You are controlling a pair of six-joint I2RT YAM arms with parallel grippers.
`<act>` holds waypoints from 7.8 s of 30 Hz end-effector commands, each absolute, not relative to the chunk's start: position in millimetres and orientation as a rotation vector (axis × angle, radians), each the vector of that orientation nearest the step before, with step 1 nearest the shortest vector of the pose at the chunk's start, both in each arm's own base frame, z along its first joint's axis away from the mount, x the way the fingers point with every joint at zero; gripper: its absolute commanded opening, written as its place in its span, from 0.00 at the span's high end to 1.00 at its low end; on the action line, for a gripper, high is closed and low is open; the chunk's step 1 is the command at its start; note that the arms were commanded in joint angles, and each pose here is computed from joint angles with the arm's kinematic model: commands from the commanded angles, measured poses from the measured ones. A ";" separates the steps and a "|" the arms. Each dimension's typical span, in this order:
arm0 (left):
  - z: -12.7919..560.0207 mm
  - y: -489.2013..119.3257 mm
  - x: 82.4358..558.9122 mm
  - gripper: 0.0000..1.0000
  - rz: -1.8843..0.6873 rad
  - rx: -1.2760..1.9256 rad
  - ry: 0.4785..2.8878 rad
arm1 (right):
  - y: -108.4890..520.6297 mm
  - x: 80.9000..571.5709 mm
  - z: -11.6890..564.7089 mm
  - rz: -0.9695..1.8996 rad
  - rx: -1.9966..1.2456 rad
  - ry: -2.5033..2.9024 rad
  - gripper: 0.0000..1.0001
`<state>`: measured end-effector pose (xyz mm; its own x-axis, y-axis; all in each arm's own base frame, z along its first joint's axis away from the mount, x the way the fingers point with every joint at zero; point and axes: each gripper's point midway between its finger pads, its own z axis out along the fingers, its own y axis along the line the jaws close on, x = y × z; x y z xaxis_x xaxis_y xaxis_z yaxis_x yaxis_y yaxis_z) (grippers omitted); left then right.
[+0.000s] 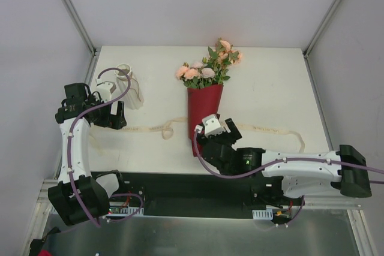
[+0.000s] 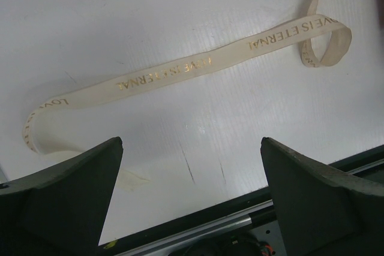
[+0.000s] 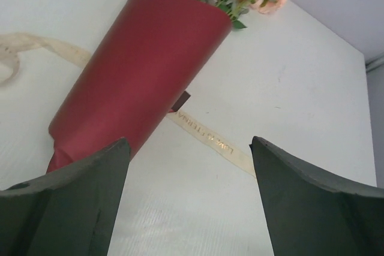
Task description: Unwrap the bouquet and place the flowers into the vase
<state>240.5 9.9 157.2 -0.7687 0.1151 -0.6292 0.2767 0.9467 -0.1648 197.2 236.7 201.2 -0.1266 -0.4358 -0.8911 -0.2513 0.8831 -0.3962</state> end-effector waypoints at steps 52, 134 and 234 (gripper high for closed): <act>170.2 9.1 240.7 0.01 -0.270 0.352 2.419 | 244.2 241.9 232.0 -0.358 -0.313 1.613 0.16; 94.1 -334.5 229.0 1.00 -1.179 1.411 2.518 | 44.1 247.3 323.0 0.140 0.402 1.862 0.11; 273.4 -198.2 266.1 0.01 -0.220 1.140 2.056 | 147.5 224.0 413.1 0.510 -0.304 2.106 0.18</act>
<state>258.7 -231.3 248.5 -0.2535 0.7674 -0.5890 0.8531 0.4644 0.2378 149.1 170.2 420.4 -0.6292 0.0443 -0.7760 -0.5197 0.7183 0.4625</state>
